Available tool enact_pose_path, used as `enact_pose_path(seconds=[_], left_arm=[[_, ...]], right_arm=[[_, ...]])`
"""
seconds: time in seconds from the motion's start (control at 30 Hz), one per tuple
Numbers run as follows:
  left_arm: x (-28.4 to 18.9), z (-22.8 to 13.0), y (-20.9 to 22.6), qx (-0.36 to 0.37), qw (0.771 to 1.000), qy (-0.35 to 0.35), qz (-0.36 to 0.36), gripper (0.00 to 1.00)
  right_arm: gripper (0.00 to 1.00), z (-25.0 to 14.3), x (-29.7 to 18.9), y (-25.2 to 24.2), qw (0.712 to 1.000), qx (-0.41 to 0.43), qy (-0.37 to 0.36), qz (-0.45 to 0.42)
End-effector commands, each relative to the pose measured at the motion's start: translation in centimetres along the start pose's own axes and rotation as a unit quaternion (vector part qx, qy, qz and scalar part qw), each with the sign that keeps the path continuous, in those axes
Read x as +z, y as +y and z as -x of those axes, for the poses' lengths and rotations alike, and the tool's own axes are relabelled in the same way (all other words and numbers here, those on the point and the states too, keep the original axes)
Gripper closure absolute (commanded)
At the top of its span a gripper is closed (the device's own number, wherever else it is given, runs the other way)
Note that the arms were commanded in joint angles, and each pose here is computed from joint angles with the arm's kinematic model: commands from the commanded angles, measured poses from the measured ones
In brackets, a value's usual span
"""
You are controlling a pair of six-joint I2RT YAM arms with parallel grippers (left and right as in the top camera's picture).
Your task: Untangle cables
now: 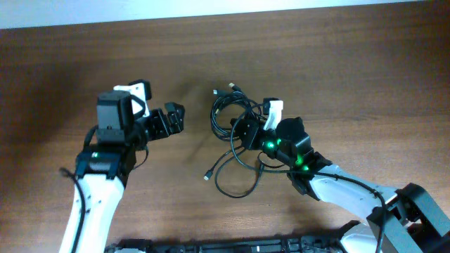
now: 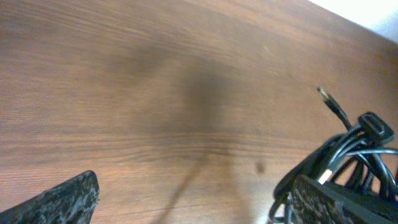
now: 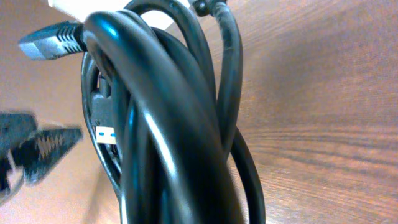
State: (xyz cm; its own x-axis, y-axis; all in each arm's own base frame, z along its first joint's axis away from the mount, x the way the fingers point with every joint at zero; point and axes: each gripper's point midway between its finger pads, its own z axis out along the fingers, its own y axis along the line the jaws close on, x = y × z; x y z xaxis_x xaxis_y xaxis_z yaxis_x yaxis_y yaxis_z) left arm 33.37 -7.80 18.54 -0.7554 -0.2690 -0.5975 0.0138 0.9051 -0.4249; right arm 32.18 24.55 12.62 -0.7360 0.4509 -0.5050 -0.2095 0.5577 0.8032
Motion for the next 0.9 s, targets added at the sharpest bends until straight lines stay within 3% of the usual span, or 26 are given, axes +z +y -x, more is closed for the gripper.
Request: enact_pose_path(seconds=[0.0,0.03,0.1,0.2,0.4,0.47,0.5,0.57,0.63,0.7,0.8,0.87], left_arm=[[-1.7,-0.2,0.8,-0.024,0.999,-0.007,0.032,0.01],[-1.5,-1.1,1.2,-0.029,0.999,0.012,0.038,0.01],[-1.1,-2.1,-0.7,-0.033,0.998,0.044,-0.019,0.01],[-0.2,-3.3,-2.9,-0.019,0.995,0.075,-0.060,0.01],[2.9,-4.0,-8.8,0.044,0.989,0.070,-0.121,0.00],[4.2,-4.9,-9.6,0.054,0.987,0.084,-0.128,0.07],[4.7,-5.2,-10.1,0.060,0.985,0.086,-0.134,0.12],[5.3,-4.6,-10.9,0.068,0.985,0.071,-0.145,0.67],[5.4,-4.2,-10.7,0.067,0.986,0.065,-0.141,0.98],[5.4,-3.3,-8.8,0.050,0.990,0.057,-0.119,1.00],[4.8,-1.6,-6.4,0.024,0.994,0.039,-0.097,1.00],[4.0,-0.2,-4.9,0.009,0.996,0.018,-0.085,1.00]], right_arm=[[0.96,0.6,-0.1,0.6,0.995,0.100,-0.012,0.007],[0.96,0.6,-0.1,0.7,0.988,0.154,-0.012,0.010],[0.96,1.1,-0.1,1.3,0.980,0.195,-0.019,0.025],[0.96,1.3,-0.3,3.2,0.981,0.184,-0.009,0.065],[0.96,0.1,-0.4,3.9,0.979,0.183,0.028,0.081],[0.96,0.1,-0.4,4.0,0.979,0.183,0.030,0.082],[0.96,-0.2,-0.4,4.2,0.979,0.182,0.037,0.085],[0.96,-0.8,-0.5,4.6,0.977,0.180,0.059,0.095],[0.96,-1.0,-0.6,4.6,0.980,0.165,0.062,0.096],[0.95,-1.8,-0.4,3.5,0.982,0.156,0.073,0.072],[0.82,-2.9,-0.4,1.9,0.981,0.170,0.089,0.037],[0.82,-2.9,-0.4,1.9,0.989,0.114,0.087,0.041]])
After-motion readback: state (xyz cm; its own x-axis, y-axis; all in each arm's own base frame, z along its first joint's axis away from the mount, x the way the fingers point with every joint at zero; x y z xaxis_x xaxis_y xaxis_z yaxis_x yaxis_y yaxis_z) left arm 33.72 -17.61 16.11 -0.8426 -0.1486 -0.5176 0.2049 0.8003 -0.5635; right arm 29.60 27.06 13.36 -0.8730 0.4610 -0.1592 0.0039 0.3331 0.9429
